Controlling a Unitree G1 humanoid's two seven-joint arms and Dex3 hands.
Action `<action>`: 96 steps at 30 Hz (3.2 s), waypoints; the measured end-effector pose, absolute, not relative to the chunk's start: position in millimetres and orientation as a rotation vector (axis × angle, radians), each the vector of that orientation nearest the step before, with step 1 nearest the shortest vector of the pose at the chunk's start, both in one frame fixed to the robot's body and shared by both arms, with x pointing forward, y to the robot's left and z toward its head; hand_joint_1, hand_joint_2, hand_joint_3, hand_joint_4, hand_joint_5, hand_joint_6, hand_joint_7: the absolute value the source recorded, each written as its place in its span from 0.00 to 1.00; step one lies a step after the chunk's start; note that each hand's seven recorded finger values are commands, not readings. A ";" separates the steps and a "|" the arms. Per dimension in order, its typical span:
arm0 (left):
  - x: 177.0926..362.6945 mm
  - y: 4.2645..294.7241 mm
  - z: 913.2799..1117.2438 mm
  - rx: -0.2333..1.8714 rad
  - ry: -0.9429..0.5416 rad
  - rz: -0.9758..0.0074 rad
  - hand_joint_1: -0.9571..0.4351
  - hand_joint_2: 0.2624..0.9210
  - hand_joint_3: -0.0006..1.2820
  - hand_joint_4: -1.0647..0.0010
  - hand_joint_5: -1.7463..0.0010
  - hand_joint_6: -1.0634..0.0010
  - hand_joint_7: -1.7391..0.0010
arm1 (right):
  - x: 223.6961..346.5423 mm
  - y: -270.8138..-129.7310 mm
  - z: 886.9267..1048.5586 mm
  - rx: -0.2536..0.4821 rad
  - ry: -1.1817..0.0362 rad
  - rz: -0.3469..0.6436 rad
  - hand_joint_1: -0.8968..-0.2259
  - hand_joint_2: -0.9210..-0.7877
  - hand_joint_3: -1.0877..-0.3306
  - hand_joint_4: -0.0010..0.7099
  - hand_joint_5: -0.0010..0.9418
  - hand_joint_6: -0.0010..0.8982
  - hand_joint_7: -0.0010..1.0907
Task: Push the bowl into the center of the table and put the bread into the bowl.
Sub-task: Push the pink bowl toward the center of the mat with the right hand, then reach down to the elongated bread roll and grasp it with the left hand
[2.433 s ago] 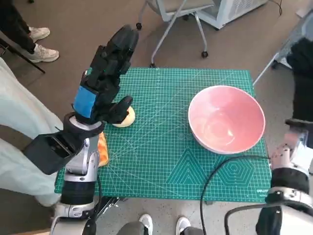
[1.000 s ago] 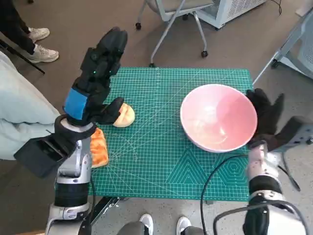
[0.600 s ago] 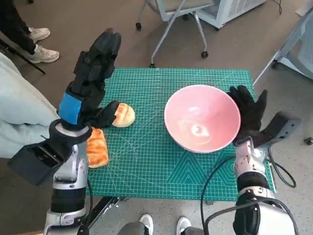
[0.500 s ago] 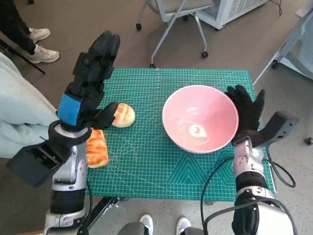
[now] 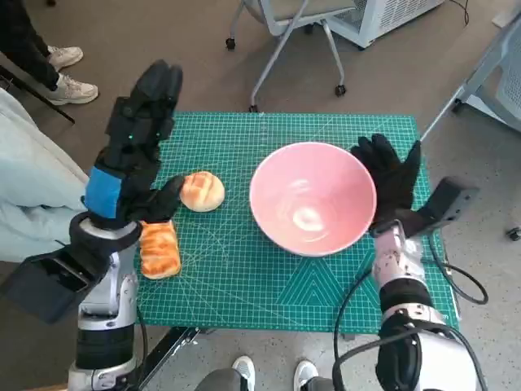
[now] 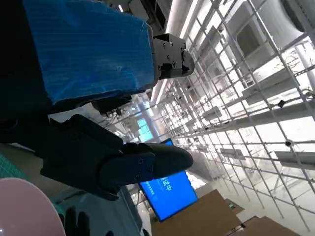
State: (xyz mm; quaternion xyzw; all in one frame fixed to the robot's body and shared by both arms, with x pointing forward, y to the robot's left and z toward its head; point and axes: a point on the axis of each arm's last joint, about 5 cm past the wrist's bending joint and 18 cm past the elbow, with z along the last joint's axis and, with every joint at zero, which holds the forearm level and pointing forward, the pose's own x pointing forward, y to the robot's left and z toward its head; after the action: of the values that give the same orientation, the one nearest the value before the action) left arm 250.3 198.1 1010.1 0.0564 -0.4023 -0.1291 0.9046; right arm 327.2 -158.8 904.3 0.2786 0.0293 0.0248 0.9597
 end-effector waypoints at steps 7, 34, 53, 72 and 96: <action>249.0 198.7 1008.5 0.118 -0.824 -0.256 0.18 1.00 0.42 0.95 1.00 1.00 0.85 | 329.0 -146.2 906.2 0.581 0.068 0.080 0.50 0.00 0.41 0.10 0.00 0.24 0.05; 257.8 193.1 1000.6 0.112 -0.784 -0.271 0.19 1.00 0.43 0.96 1.00 1.00 0.83 | 339.0 -173.6 938.9 0.385 -0.207 0.120 0.48 0.00 0.39 0.11 0.01 0.23 0.04; 271.0 177.9 1008.5 0.083 -0.811 -0.341 0.17 1.00 0.42 0.96 1.00 1.00 0.83 | 327.1 -185.4 995.8 0.059 -0.840 0.387 0.32 0.00 0.47 0.21 0.02 0.27 0.07; 277.9 172.6 1020.9 0.085 -0.853 -0.419 0.18 1.00 0.42 0.96 1.00 1.00 0.82 | 313.1 -184.3 1007.9 0.036 -0.945 0.491 0.32 0.00 0.45 0.21 0.02 0.24 0.09; 238.0 290.1 1079.7 0.839 -0.473 -0.411 0.61 0.79 0.03 0.78 1.00 0.77 0.84 | 307.5 -176.7 1011.1 0.063 -0.940 0.487 0.31 0.00 0.45 0.22 0.01 0.21 0.13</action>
State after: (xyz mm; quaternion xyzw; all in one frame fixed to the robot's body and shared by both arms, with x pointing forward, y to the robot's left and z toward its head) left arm 238.0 290.1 1079.7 0.4006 -0.2260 -0.1963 0.8660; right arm 307.5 -176.7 1011.1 0.0299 -0.4482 0.2322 0.8627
